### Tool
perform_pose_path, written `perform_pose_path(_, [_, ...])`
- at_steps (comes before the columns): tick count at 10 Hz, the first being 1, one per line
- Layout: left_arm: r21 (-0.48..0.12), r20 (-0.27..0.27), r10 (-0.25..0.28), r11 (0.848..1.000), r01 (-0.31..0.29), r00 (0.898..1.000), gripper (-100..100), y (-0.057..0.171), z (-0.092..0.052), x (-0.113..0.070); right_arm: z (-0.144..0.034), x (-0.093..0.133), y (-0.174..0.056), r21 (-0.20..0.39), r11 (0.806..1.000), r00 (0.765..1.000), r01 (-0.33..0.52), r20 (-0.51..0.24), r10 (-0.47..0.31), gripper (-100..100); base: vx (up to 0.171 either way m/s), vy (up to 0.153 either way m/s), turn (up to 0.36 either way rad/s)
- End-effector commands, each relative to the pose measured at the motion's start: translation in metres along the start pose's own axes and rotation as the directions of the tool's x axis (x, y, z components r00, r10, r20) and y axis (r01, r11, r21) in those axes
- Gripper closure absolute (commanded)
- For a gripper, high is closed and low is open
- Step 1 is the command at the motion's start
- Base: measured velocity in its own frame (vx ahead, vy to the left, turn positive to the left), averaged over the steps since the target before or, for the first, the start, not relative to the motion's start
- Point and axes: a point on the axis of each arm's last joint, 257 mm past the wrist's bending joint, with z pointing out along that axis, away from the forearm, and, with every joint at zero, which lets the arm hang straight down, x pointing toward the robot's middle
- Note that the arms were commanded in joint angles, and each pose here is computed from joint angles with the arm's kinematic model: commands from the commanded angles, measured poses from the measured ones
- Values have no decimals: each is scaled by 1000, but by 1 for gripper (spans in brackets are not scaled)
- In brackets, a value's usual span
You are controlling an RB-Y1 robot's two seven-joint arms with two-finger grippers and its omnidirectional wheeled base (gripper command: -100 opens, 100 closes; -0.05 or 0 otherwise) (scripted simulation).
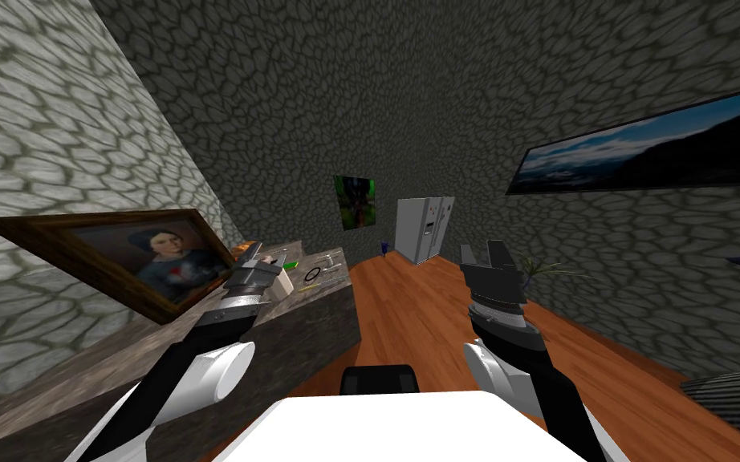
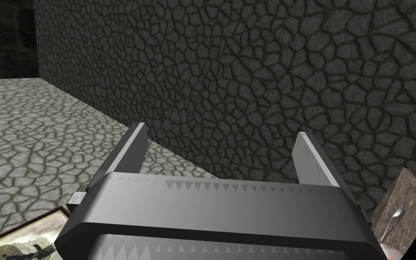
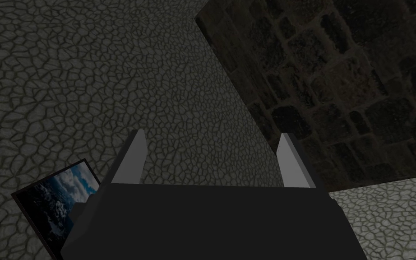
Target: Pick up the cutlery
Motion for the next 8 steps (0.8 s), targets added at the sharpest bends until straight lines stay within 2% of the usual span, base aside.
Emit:
perform_pose_path(1, [-24, 7, -5, 1000, 5, 1000, -100, 5, 1, -2, 0, 0, 0, 0, 1000, 1000, 0, 0, 0, 0, 17, -23, 16])
perform_pose_path(2, [-47, 25, -31, 998, 32, 999, -100, 5, 1, -12, 0, 0, 0, 0, 1000, 1000, 0, 0, 0, 0, 30, -37, -111])
perform_pose_path(4, [-74, 31, -31, 997, 33, 999, -100, 12, 0, -13, 0, 0, 0, 0, 1000, 1000, 0, 0, 0, 0, 28, -24, -32])
perform_pose_path(5, [-98, 51, -57, 993, 62, 997, -100, 14, -1, -23, 0, 0, 0, 0, 1000, 1000, 0, 0, 0, 0, 26, -34, -133])
perform_pose_path(8, [-173, 87, -80, 980, 95, 993, -100, 29, -4, -36, 0, 0, 0, 0, 1000, 1000, 0, 0, 0, 0, 43, -42, -85])
